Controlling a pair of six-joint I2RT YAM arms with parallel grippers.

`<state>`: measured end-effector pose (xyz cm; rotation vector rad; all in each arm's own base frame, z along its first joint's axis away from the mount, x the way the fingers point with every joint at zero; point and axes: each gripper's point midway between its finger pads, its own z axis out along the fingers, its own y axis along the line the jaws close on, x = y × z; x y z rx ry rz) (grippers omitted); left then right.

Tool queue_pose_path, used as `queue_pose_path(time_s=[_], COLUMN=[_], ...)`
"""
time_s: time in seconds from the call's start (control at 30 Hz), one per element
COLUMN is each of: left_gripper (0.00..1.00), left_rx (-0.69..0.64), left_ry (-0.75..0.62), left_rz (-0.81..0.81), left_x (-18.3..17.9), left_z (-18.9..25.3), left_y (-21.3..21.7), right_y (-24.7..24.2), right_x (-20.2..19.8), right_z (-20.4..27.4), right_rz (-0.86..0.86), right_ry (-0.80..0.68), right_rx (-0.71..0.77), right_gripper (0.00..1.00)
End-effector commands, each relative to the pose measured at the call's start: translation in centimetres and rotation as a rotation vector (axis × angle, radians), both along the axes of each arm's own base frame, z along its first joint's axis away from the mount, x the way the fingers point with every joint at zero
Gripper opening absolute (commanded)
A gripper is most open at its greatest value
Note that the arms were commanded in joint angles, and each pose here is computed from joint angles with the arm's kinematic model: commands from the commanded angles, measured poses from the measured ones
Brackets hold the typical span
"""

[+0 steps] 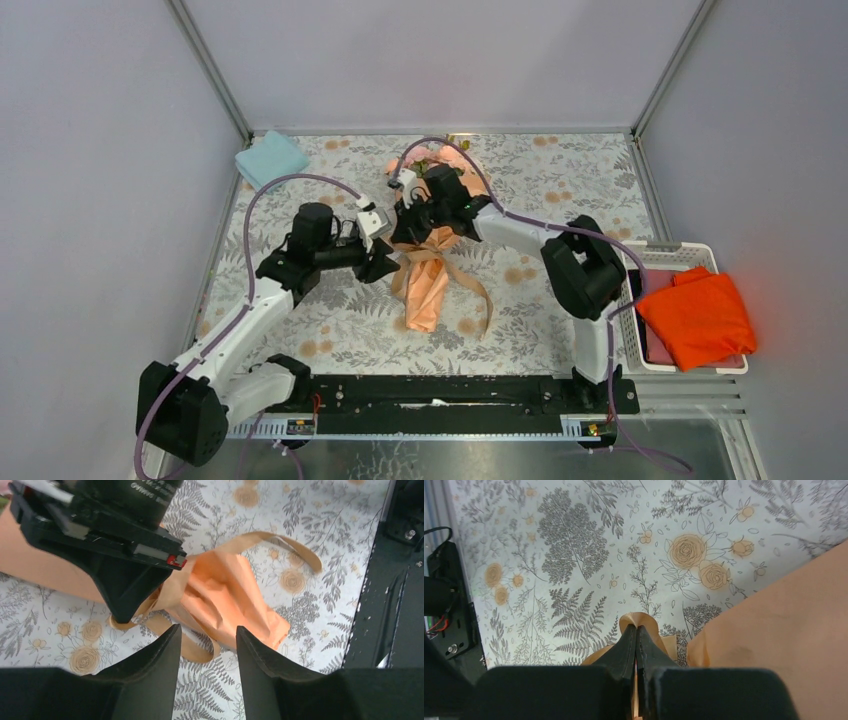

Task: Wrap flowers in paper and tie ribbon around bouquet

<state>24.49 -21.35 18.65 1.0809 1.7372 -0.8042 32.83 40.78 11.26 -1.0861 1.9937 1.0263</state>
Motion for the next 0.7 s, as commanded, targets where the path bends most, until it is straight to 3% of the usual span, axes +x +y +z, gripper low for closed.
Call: queue_pose_path(time_s=[0.0,0.13,0.3,0.43,0.6,0.67], left_gripper=[0.48,0.48,0.48,0.50,0.47,0.43], left_rx=[-0.015,0.056,0.123,0.162,0.206,0.196], left_ry=[-0.118,-0.145,-0.242,-0.284,-0.370,-0.368], left_rz=[-0.057,-0.128,-0.142,-0.141,-0.138,-0.133], left_x=[0.1,-0.2,2.0,3.8,5.6,6.0], left_z=[-0.4,-3.4,-5.0,-5.8,-6.3,-6.4], left_y=[0.2,0.5,0.6,0.3,-1.4,-2.1], right_y=[1.2,0.9,0.0,-2.8,-6.1,-6.4], right_x=[0.2,0.6,0.6,1.1,1.4,1.9], right_z=[-1.6,-2.3,2.7,4.2,0.9,0.9], right_rz=[-0.007,-0.029,-0.019,-0.066,-0.100,-0.107], right_ry=[0.017,0.036,-0.020,-0.021,0.104,0.120], right_rx=[-0.084,-0.143,-0.153,-0.179,-0.224,-0.207], right_gripper=[0.03,0.31,0.49,0.51,0.36,0.38])
